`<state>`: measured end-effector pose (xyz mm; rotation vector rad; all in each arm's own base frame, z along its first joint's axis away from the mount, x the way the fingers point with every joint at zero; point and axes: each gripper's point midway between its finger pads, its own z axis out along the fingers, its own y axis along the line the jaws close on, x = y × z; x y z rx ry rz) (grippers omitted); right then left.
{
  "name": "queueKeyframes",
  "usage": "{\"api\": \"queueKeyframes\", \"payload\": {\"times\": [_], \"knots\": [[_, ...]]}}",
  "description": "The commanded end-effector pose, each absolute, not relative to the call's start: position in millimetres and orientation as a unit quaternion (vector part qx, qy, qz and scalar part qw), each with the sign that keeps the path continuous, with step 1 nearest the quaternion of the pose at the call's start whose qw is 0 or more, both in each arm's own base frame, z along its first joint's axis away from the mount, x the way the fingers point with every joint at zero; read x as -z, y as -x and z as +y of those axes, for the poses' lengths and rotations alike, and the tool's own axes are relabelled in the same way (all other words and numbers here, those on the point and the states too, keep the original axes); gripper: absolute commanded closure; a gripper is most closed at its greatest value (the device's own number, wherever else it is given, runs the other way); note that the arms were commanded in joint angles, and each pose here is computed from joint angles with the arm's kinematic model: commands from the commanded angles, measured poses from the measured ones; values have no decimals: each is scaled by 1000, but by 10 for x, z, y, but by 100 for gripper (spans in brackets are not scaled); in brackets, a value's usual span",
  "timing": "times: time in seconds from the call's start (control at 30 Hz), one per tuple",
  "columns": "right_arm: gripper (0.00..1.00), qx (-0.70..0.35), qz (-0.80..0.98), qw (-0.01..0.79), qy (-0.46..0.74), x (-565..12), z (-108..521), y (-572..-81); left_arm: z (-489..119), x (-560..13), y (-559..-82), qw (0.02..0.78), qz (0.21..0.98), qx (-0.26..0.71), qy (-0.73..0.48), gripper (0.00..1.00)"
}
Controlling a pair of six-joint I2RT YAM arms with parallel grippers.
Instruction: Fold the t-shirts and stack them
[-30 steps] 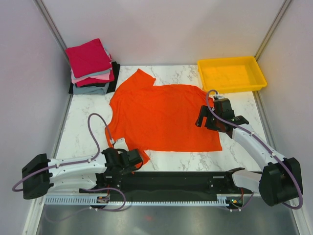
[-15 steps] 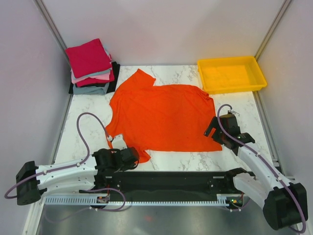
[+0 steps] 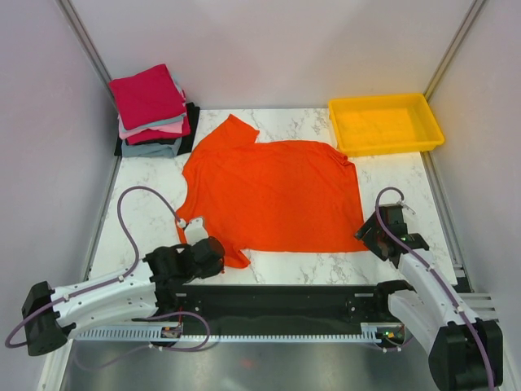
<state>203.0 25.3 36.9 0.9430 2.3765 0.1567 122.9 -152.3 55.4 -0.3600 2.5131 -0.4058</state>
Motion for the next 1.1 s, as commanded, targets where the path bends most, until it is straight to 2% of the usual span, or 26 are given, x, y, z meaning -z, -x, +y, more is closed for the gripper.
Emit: {"api": "queueKeyframes", "payload": {"times": [0.0,0.43,0.63,0.67,0.7,0.73,0.93,1.07], "knots": [[32,-49,883,275,-378,-279,217,-1962,-1575,-579,-1271,292,934,168,117,98],[64,-40,882,268,-385,-237,190,-1921,-1633,-663,-1277,288,933,180,115,98],[72,-46,888,260,-376,-193,227,-1879,-1663,-737,-1277,290,929,197,121,98],[77,-47,890,257,-374,-184,233,-1875,-1662,-741,-1276,289,929,198,123,98],[92,-44,891,252,-374,-162,232,-1864,-1661,-737,-1273,289,929,198,123,98],[99,-44,892,250,-374,-152,237,-1863,-1660,-747,-1272,289,928,200,123,98],[100,-47,892,256,-371,-197,238,-1895,-1647,-868,-1267,294,929,197,106,98],[100,-66,890,266,-365,-364,287,-1920,-1619,-1154,-1257,301,928,199,87,98]]}}
